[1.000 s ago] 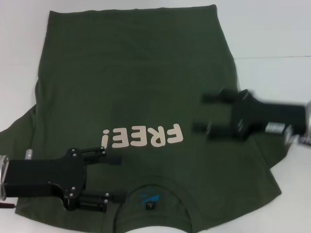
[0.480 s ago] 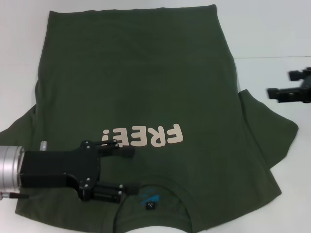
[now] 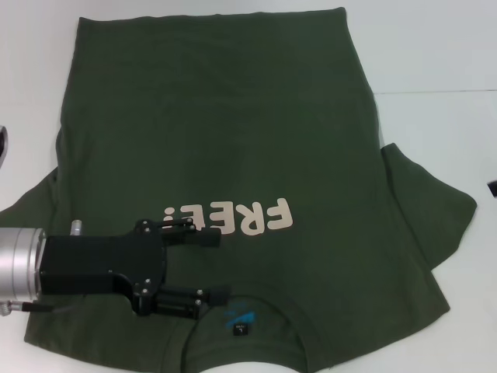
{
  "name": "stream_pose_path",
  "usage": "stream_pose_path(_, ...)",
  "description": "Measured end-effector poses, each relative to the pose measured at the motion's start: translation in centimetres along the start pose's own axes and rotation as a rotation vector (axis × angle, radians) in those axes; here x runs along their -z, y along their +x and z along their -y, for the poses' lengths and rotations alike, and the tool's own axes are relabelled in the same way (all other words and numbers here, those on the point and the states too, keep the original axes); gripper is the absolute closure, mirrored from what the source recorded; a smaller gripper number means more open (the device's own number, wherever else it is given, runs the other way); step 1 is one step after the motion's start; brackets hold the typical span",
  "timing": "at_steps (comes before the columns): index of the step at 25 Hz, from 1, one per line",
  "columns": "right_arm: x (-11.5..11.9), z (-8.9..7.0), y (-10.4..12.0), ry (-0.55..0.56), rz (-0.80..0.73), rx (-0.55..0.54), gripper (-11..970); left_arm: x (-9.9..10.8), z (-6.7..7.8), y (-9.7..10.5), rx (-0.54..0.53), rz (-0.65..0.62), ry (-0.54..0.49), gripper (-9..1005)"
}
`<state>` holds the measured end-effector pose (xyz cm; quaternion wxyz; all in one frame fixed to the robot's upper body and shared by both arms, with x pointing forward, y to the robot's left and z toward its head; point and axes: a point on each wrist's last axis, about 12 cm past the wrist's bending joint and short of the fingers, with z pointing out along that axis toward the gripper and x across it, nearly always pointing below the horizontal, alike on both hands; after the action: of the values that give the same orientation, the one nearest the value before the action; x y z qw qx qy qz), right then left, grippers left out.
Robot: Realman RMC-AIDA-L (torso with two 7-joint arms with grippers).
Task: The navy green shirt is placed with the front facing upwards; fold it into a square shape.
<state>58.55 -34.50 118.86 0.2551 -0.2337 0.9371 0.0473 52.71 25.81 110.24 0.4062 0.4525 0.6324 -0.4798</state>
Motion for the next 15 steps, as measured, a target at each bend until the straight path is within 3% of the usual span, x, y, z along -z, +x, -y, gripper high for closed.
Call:
stream_pose_path(9, -0.9, -0.4, -1.4, 0.061, -0.053, -0.042, 35, -0.8, 0.0, 0.1, -0.003, 0.006, 0.001, 111)
stream_pose_path(15, -3.1, -0.4, -0.9, 0.05, -0.058, -0.105, 36, -0.6, 0.2, 0.3, -0.006, 0.012, -0.005, 111)
